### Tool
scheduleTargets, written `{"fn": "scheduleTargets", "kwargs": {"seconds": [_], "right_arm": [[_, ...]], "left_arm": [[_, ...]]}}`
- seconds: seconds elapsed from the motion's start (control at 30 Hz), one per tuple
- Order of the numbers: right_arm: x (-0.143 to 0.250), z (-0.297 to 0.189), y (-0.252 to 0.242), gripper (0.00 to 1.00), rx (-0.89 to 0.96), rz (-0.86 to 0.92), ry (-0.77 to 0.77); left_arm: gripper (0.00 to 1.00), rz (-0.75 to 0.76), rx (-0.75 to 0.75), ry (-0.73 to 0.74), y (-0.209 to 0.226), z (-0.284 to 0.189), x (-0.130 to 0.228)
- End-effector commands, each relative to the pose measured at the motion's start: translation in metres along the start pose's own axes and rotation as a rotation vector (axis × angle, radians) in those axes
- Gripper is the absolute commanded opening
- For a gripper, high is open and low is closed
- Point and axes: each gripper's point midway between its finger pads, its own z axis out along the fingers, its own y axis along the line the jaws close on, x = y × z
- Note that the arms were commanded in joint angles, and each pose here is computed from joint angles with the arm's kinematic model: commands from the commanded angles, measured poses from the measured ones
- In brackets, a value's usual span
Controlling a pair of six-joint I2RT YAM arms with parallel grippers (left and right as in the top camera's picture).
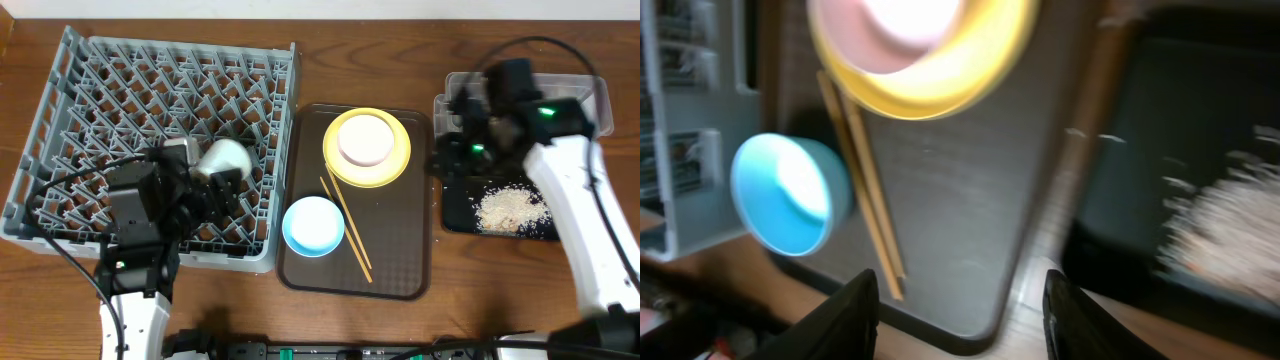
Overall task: Sort waste into correct bins and load items into the dishwasher
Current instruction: 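Lower the white bowl into the dish rack with the left gripper and release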
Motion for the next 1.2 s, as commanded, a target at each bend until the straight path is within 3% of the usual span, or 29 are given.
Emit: {"fn": "scheduleTargets", "kwargs": {"seconds": [0.0,0.43,0.73,0.87,1.0,1.07,1.17], "right_arm": [[-0.001,-0.025,-0.025,0.51,0.088,-0.004,-0.069],[0.0,-0.035,-0.037,0.52,0.099,0.018,-0.088],[0.0,-0.035,-0.037,0.52,0.099,0.019,-0.088],[0.001,-0.035,-0.037,0.52,0.099,0.02,-0.085],[0.003,-0.035,-0.037,0.52,0.1,0.022,-0.077],[0.003,-0.035,-0.037,0.53,0.1,0.022,-0.077],[0.004,-0.034,-0.037,0.64,0.1,0.023,-0.072]], "left_arm": [[0.28,0.023,-0.249,-0.063,0.034,-0.021,-0.025],[0.28,-0.028,-0.418,0.164,0.076,0.003,0.017],[0.3,-0.05,-0.438,0.274,0.088,0.021,0.036],[0.39,-0.058,-0.448,0.314,0.093,0.028,0.044],[0.77,-0.062,-0.451,0.334,0.095,0.031,0.048],[0.86,-0.061,-0.45,0.328,0.094,0.031,0.046],[0.92,-0.052,-0.443,0.286,0.091,0.029,0.035]]}}
